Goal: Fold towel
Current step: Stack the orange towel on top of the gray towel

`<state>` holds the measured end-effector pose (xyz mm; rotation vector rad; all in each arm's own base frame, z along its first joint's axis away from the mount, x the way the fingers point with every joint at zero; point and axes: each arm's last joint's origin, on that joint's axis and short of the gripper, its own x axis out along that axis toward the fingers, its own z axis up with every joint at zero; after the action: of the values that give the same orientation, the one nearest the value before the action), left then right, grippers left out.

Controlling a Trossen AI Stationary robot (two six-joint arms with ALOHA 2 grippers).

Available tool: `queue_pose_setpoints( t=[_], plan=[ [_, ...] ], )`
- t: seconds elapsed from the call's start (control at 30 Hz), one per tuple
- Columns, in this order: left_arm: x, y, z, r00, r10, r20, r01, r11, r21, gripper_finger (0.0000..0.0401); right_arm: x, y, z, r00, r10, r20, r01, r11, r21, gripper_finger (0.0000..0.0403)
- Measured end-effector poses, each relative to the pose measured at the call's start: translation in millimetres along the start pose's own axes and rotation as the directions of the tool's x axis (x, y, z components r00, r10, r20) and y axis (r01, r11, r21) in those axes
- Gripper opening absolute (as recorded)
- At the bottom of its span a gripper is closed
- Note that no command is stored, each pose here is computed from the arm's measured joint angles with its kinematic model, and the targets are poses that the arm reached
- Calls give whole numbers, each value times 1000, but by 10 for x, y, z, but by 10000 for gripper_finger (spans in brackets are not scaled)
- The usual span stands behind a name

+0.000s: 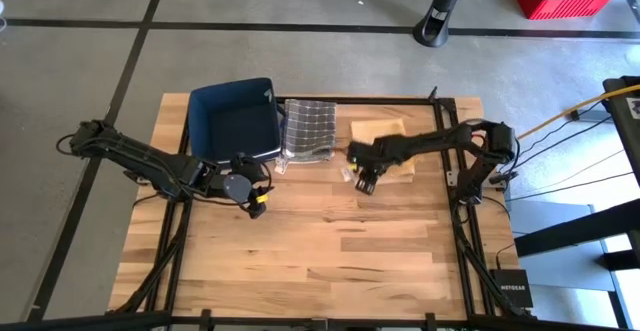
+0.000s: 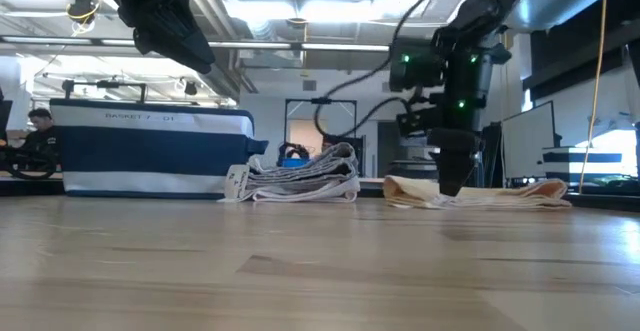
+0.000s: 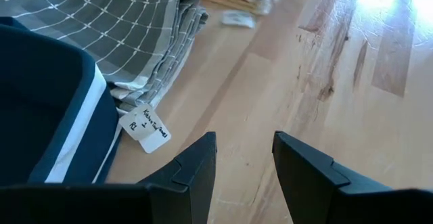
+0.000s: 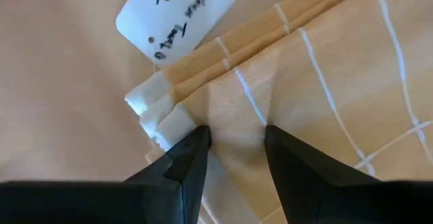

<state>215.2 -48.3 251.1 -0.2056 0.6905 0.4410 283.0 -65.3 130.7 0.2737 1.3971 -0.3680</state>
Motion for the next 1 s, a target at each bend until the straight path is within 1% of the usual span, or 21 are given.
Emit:
queue_pose_setpoints(
  t=[0.1, 0.27, 0.4, 0.5, 0.63, 0.7, 0.73, 0.83, 0.9, 1.0],
  plan=[
    [0, -1, 0, 1000, 0, 0, 0, 1000, 0, 140, -14, 287, -52, 999, 32, 17, -31, 999, -25, 153],
    [0, 1, -1, 1000, 1, 0, -1, 1000, -20, 140, -46, 738, -160, 991, 123, 54, -120, 991, -58, 153],
    [0, 1, -1, 1000, 1, -1, -1, 1000, -22, 140, -91, 1086, -250, 974, 192, 121, -175, 975, -137, 153],
    [0, 1, -1, 1000, 1, -1, -1, 1000, -22, 140, -127, 1338, -310, 945, 274, 182, -237, 951, -200, 153],
    [0, 0, -1, 1000, 1, -1, -1, 1000, -22, 140, -193, 1610, -377, 889, 382, 252, -304, 904, -300, 153],
    [0, 0, -1, 1000, 1, 0, -1, 1000, -23, 140, -236, 1704, -391, 860, 425, 283, -311, 875, -370, 153],
    [0, 0, -1, 1000, 1, 0, -1, 1000, -22, 140, -249, 1733, -401, 853, 437, 285, -310, 864, -398, 153],
    [0, 0, -1, 1000, 1, 0, -1, 1000, -23, 140, -342, 1799, -363, 849, 447, 281, -281, 833, -476, 153],
    [0, 0, -1, 1000, 1, 0, -1, 1000, -23, 140, -478, 1799, -265, 856, 435, 279, -260, 830, -494, 155],
    [0, 0, -1, 1000, 0, 0, 0, 1000, -22, 140, -730, 1710, -73, 895, 357, 267, -189, 846, -498, 166]
  ],
)
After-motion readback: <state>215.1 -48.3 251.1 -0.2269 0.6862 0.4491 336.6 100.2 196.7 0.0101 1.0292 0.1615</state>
